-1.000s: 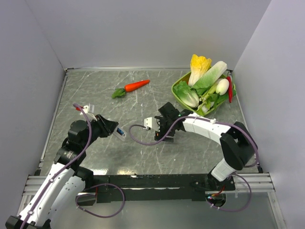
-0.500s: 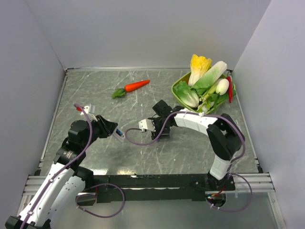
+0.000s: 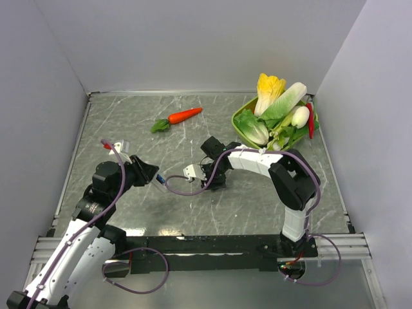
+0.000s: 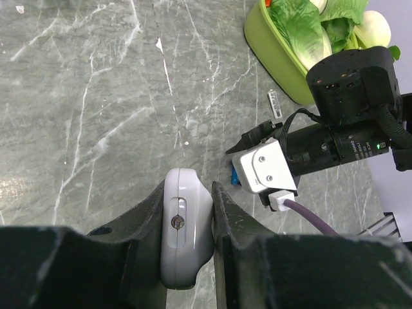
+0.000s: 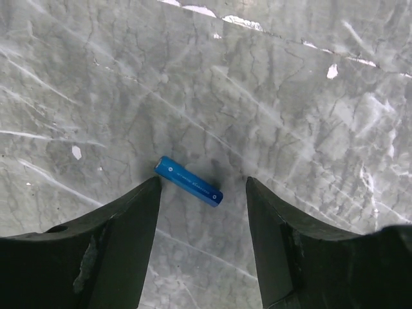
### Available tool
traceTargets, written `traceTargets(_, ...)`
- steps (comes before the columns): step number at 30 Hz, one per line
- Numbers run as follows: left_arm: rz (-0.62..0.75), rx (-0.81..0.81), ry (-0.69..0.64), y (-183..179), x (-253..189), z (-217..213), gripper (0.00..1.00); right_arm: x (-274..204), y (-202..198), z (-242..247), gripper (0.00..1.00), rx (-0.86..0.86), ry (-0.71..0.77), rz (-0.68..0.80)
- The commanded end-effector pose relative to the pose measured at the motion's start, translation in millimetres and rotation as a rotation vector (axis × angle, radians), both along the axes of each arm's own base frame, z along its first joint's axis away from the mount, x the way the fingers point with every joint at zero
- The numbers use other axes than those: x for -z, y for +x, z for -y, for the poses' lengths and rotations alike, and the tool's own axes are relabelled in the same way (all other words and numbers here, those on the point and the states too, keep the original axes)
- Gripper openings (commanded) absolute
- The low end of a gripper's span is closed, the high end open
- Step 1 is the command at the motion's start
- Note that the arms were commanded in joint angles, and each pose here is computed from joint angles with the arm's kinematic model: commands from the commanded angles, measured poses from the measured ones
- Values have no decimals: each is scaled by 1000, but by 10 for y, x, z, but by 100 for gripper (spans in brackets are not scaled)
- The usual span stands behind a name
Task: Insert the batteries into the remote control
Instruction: Pick up the battery from the center of the board.
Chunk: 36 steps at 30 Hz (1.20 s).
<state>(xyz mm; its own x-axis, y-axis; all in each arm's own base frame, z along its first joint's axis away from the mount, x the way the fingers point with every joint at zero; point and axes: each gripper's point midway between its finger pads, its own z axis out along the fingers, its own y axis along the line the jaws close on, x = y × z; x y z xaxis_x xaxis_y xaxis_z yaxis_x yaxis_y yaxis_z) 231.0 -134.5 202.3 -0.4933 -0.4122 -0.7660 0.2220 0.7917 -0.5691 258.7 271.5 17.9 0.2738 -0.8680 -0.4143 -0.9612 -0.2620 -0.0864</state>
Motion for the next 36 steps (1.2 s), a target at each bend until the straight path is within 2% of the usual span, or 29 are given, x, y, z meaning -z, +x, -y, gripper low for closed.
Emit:
traceTargets(1, 83, -1, -18, 62, -301, 7, 1, 39, -86, -61, 59, -52, -8, -43)
traceTargets(2, 82, -1, -20, 63, -298, 7, 1, 32, -91, -64, 52, -51, -7, -47)
traceTargets(4, 82, 1, -24, 65, -298, 14, 1, 33, -123, -58, 46, -48, -10, -65)
traceTargets(5, 80, 2, -27, 64, -295, 18, 1, 26, -120, -61, 35, -47, -12, -68)
traceTargets(7, 82, 3, -28, 64, -299, 20, 1, 19, -135, -76, 25, -38, -13, -84)
traceTargets(8, 83, 3, -28, 59, -303, 19, 1, 27, -156, -61, 14, -32, -19, -99)
traceTargets(14, 84, 2, -50, 48, -284, 30, 1, -4, -249, 12, 1, 31, -35, -140)
traceTargets(19, 65, 15, -110, 58, -205, 104, 1, -45, -322, 77, 0, 174, -58, -182)
traceTargets(31, 34, -5, -253, 181, 0, 218, 1, -245, -388, 150, 0, 562, 23, -191)
traceTargets(36, 23, 0, -310, 221, 61, 276, 1, -218, -336, 262, 0, 719, 25, -151)
